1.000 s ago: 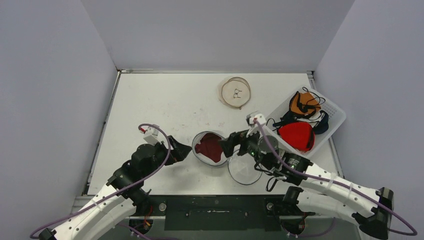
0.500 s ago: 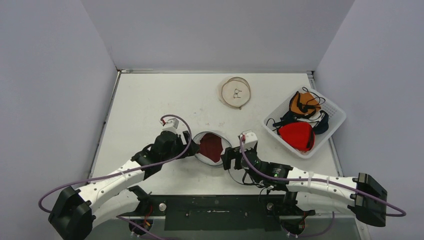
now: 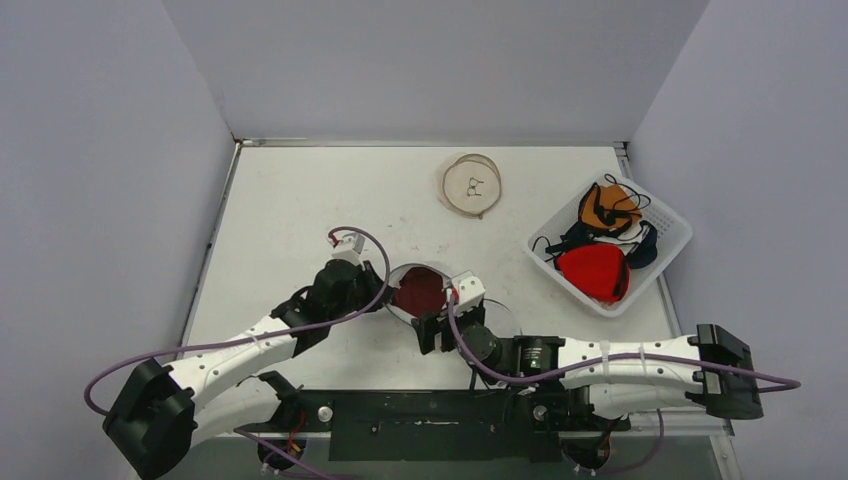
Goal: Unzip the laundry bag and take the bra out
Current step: Pick up the bra from the laundry bag.
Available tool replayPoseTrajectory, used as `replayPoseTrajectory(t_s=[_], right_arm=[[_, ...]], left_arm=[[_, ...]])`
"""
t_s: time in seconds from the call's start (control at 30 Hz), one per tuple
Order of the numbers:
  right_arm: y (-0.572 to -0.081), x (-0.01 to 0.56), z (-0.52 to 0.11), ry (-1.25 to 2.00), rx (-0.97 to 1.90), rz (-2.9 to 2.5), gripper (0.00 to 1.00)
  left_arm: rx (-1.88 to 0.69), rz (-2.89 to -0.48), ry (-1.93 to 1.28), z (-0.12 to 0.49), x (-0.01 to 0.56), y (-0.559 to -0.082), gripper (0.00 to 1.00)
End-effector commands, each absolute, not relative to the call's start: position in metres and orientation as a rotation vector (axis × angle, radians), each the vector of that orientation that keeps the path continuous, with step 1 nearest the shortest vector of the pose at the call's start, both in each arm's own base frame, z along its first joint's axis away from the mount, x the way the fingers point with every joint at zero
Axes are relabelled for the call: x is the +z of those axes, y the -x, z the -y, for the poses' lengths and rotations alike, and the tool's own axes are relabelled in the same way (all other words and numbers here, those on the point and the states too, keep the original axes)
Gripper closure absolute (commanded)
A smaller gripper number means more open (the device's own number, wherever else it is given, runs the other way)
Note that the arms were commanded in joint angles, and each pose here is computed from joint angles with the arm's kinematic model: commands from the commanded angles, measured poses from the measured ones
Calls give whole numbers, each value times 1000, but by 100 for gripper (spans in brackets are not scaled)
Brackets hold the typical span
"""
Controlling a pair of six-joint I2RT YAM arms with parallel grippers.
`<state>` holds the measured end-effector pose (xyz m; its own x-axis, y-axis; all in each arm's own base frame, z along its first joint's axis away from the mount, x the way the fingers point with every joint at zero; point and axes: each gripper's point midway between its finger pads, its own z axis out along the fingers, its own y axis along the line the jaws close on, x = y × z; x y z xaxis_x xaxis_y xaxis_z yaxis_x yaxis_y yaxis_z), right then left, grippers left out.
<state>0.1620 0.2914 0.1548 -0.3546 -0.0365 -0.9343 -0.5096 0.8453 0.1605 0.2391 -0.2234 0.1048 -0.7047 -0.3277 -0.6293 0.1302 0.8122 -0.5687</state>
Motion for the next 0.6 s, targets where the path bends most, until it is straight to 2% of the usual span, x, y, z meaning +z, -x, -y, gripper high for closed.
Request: replayPoseTrajectory(t_s=[0.0,0.17,0.27,0.37,0.5,0.57], right_arm=[[-172,194,-312,368,544,-1801,23],[-197,148,-316,381,504,-1891,33],[-202,118,-309,410,454,-1932,37],[-192,101,-308,493,448,-1936,37],[-175,84,-302,609,458,-1949,38],[-168,79,-297,648,458,-1956,38]], left_arm=[[-889,-2137,112,236,127,-234,95],[-917,-2165,84,242,117,-218,96],[-920,-2182,81,243,114,-210,91],[-919,-2188,91,239,115,-204,64],[-847,-2187,100,223,120,-203,34],[-818,-2163,90,216,129,-207,27]])
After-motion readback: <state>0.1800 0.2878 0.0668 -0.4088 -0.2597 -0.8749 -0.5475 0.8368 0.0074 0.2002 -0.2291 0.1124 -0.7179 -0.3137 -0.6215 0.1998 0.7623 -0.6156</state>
